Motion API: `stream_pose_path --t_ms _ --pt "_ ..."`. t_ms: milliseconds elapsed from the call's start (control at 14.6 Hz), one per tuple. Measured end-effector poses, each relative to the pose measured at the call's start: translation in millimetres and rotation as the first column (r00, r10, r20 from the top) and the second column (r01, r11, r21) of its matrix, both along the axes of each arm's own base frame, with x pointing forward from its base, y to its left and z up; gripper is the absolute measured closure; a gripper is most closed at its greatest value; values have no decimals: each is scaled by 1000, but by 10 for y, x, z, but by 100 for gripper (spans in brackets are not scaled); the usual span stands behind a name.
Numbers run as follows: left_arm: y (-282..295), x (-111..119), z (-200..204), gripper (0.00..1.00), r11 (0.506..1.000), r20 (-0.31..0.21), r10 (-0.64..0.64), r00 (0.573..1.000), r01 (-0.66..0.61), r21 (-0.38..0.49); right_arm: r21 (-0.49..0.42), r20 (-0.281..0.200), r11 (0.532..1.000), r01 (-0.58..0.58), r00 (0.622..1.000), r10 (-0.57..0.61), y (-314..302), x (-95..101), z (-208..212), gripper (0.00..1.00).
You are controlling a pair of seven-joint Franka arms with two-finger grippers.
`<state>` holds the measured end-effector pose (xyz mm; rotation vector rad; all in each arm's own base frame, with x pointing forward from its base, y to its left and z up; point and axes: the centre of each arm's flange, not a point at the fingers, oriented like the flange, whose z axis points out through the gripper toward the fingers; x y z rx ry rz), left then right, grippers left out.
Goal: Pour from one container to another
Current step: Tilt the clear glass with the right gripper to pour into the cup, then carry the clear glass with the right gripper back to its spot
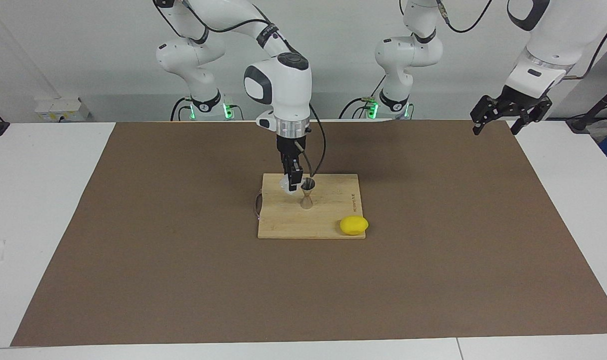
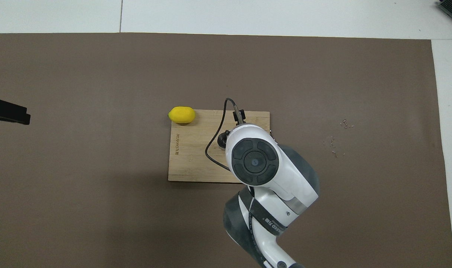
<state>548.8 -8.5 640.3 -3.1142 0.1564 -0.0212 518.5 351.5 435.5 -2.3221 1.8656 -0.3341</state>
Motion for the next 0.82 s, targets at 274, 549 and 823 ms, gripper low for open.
stream_pose_path --t_ms 274,549,823 --pt "-1 -1 1 0 1000 0 0 1000 0 0 75 -58 995 70 996 -66 -74 48 -16 50" --pt "9 0 1 0 1000 0 2 1000 -2 1 143 -122 982 125 987 -108 -166 111 -49 50" --pt "16 0 2 0 1000 0 3 1000 -3 2 231 -196 958 172 972 -128 -406 263 -89 50"
